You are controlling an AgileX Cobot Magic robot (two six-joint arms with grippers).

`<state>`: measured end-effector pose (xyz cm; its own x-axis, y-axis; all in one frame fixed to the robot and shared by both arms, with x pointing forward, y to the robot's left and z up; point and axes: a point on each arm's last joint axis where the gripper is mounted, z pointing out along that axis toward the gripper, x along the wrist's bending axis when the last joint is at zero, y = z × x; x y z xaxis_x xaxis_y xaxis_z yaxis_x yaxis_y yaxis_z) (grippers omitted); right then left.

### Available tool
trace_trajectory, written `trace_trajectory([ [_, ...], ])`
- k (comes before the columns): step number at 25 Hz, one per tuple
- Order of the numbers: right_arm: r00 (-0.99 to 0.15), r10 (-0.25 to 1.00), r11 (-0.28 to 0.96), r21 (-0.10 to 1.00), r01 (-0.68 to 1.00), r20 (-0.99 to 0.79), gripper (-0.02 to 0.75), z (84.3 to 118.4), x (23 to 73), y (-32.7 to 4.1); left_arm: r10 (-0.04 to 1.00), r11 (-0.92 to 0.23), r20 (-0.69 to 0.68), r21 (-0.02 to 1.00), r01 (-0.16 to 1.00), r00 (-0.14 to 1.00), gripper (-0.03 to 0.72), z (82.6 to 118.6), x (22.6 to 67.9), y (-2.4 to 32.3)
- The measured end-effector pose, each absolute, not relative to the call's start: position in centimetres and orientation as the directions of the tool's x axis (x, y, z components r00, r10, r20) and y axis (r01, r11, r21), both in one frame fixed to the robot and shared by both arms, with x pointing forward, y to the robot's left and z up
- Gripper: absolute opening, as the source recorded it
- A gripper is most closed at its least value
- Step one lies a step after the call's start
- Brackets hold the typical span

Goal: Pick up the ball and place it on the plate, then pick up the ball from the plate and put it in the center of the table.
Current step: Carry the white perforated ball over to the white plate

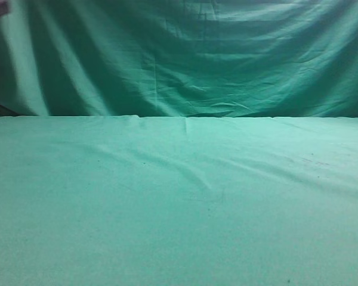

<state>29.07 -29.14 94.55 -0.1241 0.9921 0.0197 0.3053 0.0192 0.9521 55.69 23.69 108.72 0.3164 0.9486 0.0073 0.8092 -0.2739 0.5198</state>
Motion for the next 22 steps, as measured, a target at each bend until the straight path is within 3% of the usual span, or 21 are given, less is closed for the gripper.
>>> trace_trajectory([
  [4,-0.124,0.992,0.019,0.952,0.305,0.02,0.0,94.6,29.1,-29.1,0.988,-0.135,-0.005,0.488,0.862,0.157,0.312,107.6,53.9,28.6],
  [11,-0.124,0.992,0.019,0.952,0.305,0.02,0.0,94.6,29.1,-29.1,1.0,0.017,-0.004,0.468,0.884,-0.017,0.312,104.0,52.7,33.5],
  [17,-0.124,0.992,0.019,0.952,0.305,0.02,0.0,94.6,29.1,-29.1,0.998,0.053,0.002,0.486,0.872,-0.062,0.312,102.6,53.6,34.9],
  [22,-0.124,0.992,0.019,0.952,0.305,0.02,0.0,94.6,29.1,-29.1,0.998,0.066,-0.006,0.397,0.915,-0.069,0.312,99.4,54.8,35.3],
])
